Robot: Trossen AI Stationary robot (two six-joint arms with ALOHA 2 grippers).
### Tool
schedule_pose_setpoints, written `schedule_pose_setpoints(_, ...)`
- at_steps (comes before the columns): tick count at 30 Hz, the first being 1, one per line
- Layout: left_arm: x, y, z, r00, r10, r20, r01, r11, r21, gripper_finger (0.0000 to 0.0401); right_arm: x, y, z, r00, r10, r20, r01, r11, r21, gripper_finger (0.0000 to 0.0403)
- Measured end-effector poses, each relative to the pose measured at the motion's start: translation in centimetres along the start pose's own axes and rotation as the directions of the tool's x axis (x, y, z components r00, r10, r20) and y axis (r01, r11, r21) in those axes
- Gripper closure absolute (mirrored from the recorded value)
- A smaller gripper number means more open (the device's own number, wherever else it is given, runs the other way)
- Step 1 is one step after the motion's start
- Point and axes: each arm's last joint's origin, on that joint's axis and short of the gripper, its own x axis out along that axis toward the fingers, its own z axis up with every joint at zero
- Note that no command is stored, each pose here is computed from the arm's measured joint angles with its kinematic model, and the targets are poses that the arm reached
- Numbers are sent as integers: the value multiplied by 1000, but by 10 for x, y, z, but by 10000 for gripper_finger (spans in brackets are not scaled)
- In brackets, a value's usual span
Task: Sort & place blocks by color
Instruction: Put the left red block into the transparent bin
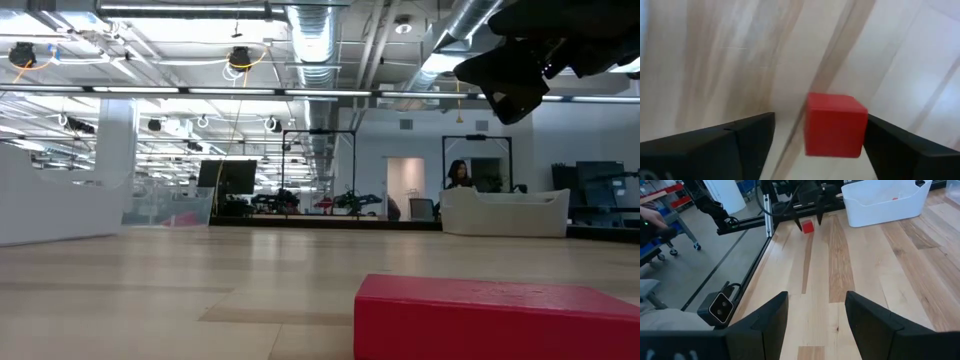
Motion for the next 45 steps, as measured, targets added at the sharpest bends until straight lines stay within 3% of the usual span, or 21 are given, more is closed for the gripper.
schedule_pose_setpoints(5,4,4,-1,1000,-7,8,7,1000,18,198,1,-2,1,1000,-8,0,8,1000,1,182)
schedule_pose_setpoints(10,-2,0,5,999,-34,12,34,999,38,303,1,-2,0,1000,-10,0,10,1000,1,182)
schedule_pose_setpoints(13,-16,0,15,997,-72,35,70,996,56,303,1,-2,0,1000,-9,0,9,1000,2,182)
schedule_pose_setpoints(16,-41,0,32,975,-126,181,113,990,78,303,1,-3,1,1000,-14,2,14,1000,3,182)
schedule_pose_setpoints(19,-72,9,47,893,-149,425,108,987,118,303,2,-5,2,1000,-23,3,23,1000,5,182)
schedule_pose_setpoints(22,-99,34,58,816,-88,572,56,996,73,303,2,-7,2,1000,-29,5,29,1000,7,182)
schedule_pose_setpoints(25,-115,71,69,795,68,603,-50,998,-46,303,2,-7,2,1000,-30,3,30,1000,6,182)
schedule_pose_setpoints(27,-126,98,77,757,187,626,-113,981,-157,303,3,-9,2,999,-37,-1,37,999,4,182)
schedule_pose_setpoints(31,-146,149,89,623,435,650,-204,893,-402,303,4,-14,2,998,-61,-12,61,998,3,182)
schedule_pose_setpoints(34,-158,180,94,563,552,614,-219,817,-534,303,4,-16,2,997,-71,-18,71,997,10,182)
schedule_pose_setpoints(37,-166,204,98,561,609,561,-232,766,-600,303,4,-16,2,997,-72,-17,72,997,10,182)
schedule_pose_setpoints(39,-170,214,102,579,607,545,-210,757,-619,303,4,-16,2,997,-71,-17,71,997,10,182)
schedule_pose_setpoints(45,-162,228,126,609,485,627,-98,831,-547,303,4,-16,2,997,-72,-17,72,997,10,182)
